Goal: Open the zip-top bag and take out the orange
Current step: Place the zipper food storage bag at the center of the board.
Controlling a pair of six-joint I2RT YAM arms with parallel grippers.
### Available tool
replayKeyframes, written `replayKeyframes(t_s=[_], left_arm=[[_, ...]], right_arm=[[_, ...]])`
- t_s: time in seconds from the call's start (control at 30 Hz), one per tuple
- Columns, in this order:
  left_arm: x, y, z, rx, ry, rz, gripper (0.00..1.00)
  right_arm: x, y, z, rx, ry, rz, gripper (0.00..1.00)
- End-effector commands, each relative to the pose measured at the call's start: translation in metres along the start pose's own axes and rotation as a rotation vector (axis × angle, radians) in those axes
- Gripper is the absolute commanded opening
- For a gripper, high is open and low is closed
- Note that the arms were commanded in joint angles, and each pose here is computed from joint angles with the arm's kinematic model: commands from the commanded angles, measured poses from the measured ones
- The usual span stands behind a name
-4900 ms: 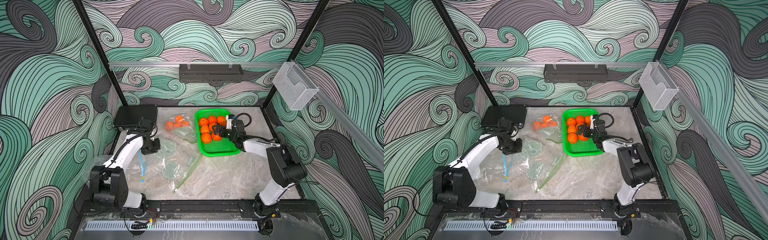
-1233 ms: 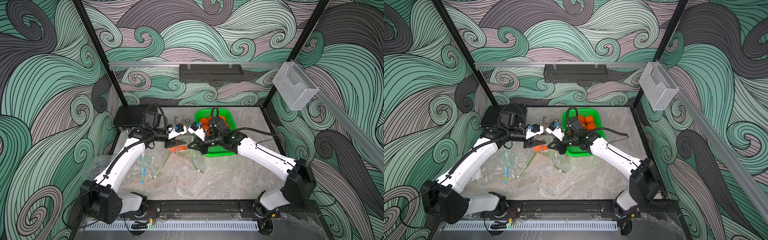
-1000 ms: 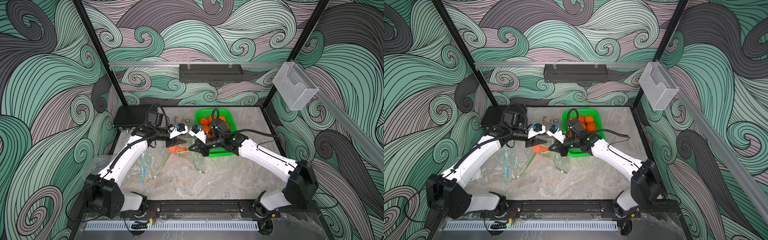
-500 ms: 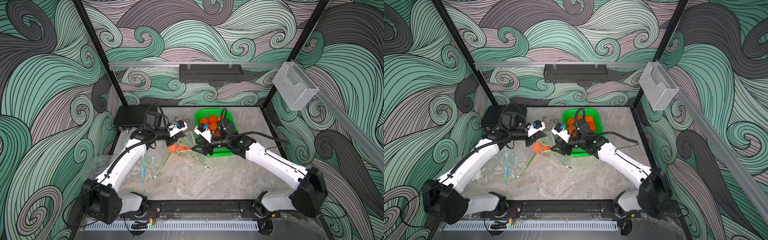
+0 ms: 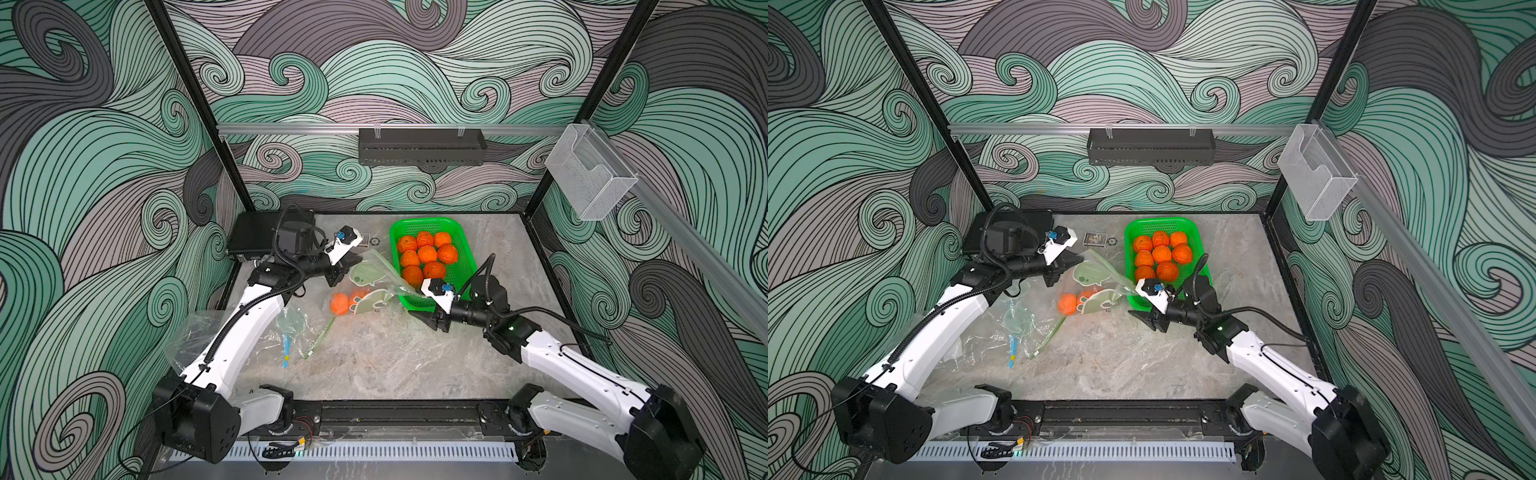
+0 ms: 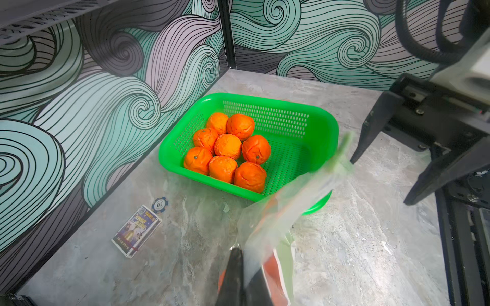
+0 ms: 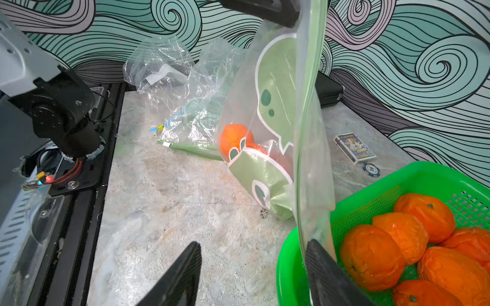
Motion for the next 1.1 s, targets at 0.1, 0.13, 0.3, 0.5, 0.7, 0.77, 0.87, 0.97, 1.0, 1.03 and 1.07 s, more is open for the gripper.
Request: replayKeyframes(t_s=[0.1, 0.13, 0.3, 0.5, 0.7, 0.77, 0.87, 0.97, 1.0, 1.03, 1.07], left_arm=[[-0.008, -0.002, -0.006, 0.010, -0.047, 0.035, 0.00], [-0.008, -0.003, -0.006, 0.016, -0.049, 0.043, 0.00], [-0.006, -0.008, -0.009, 0.020, -0.039, 0.074, 0.00], [-0.002, -0.012, -0.014, 0.017, -0.018, 0.117, 0.00], [-0.004, -0.011, -0.019, 0.018, -0.025, 0.138, 0.00], [-0.004, -0.012, -0.019, 0.024, -0.027, 0.144, 0.00], [-0.004, -0.012, -0.020, 0.025, -0.025, 0.143, 0.00], [-0.004, -0.012, -0.021, 0.022, -0.027, 0.148, 0.00], [-0.004, -0.013, -0.021, 0.024, -0.028, 0.147, 0.00], [-0.003, -0.013, -0.021, 0.024, -0.028, 0.145, 0.00], [-0.003, -0.013, -0.021, 0.025, -0.028, 0.145, 0.00]], right_arm=[[-0.006, -0.015, -0.015, 0.249, -0.120, -0.052, 0.64], [-0.004, -0.018, -0.016, 0.277, -0.110, -0.061, 0.64], [0.005, -0.039, -0.021, 0.416, -0.102, -0.048, 0.64], [0.024, -0.036, -0.013, 0.368, -0.057, -0.035, 0.61], [0.034, -0.031, -0.004, 0.302, -0.010, -0.049, 0.60], [0.040, -0.031, -0.003, 0.305, 0.007, -0.045, 0.60], [0.043, -0.034, -0.003, 0.327, 0.002, -0.049, 0.57], [0.045, -0.033, -0.001, 0.318, -0.006, -0.045, 0.51], [0.045, -0.033, 0.001, 0.313, -0.002, -0.048, 0.48], [0.045, -0.034, 0.003, 0.310, 0.000, -0.053, 0.45], [0.045, -0.035, 0.004, 0.308, 0.004, -0.057, 0.41]])
Point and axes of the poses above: each gripper's point midway between its finger pads, its own z axis out along the fingers, its own y axis along the line the jaws close on, x = y × z, the point moved 6 cm from there along -z, back along the fingers, and after that the axes turned 7 degrees about z, right-handed, at the moved point
